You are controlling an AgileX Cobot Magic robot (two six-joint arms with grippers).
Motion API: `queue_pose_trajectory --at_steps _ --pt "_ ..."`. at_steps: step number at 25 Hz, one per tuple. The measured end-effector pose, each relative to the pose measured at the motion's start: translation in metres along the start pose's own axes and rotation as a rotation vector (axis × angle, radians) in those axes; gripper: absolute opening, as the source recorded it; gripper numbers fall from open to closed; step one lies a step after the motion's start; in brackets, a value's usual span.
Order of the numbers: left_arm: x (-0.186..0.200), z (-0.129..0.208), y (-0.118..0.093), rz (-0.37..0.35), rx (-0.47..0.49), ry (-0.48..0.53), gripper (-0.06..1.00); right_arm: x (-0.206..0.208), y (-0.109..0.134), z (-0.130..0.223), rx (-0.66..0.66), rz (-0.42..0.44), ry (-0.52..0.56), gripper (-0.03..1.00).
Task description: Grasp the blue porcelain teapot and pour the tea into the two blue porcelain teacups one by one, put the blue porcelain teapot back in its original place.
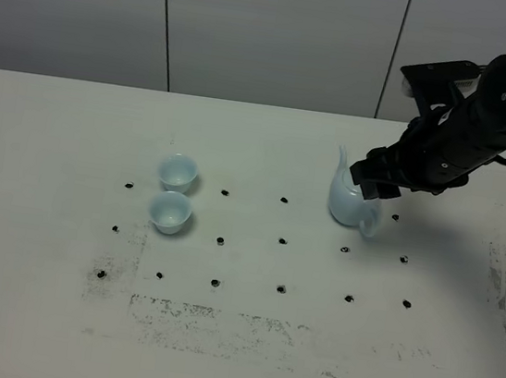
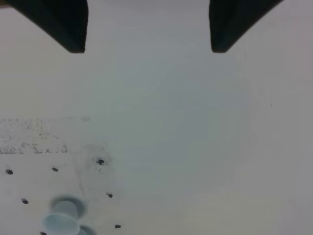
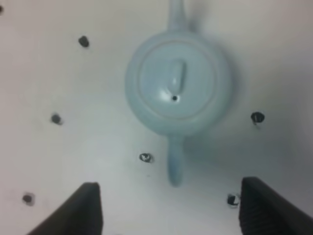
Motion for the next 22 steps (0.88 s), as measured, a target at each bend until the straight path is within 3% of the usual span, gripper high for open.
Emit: queue_pose_trajectory --at_steps 11,22 --pt "0.000 0.000 0.000 0.000 0.000 0.000 0.51 -0.031 0.009 0.001 0.027 -0.003 0.027 0.57" --pt "0.000 0.000 0.000 0.000 0.000 0.000 0.51 -0.069 0.005 0.007 0.016 -0.001 0.051 0.49"
Point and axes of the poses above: a point on each arm's last joint axis where the gripper is mounted, x pointing back along that axis away from the gripper, y along the wrist's bending axis when the last joint is at zero, z = x × y, the point moved 2 cm from there along -x, pointing out along that axis toward the gripper, and after that the axes turned 4 degrees about x, right-handed, at the moved point
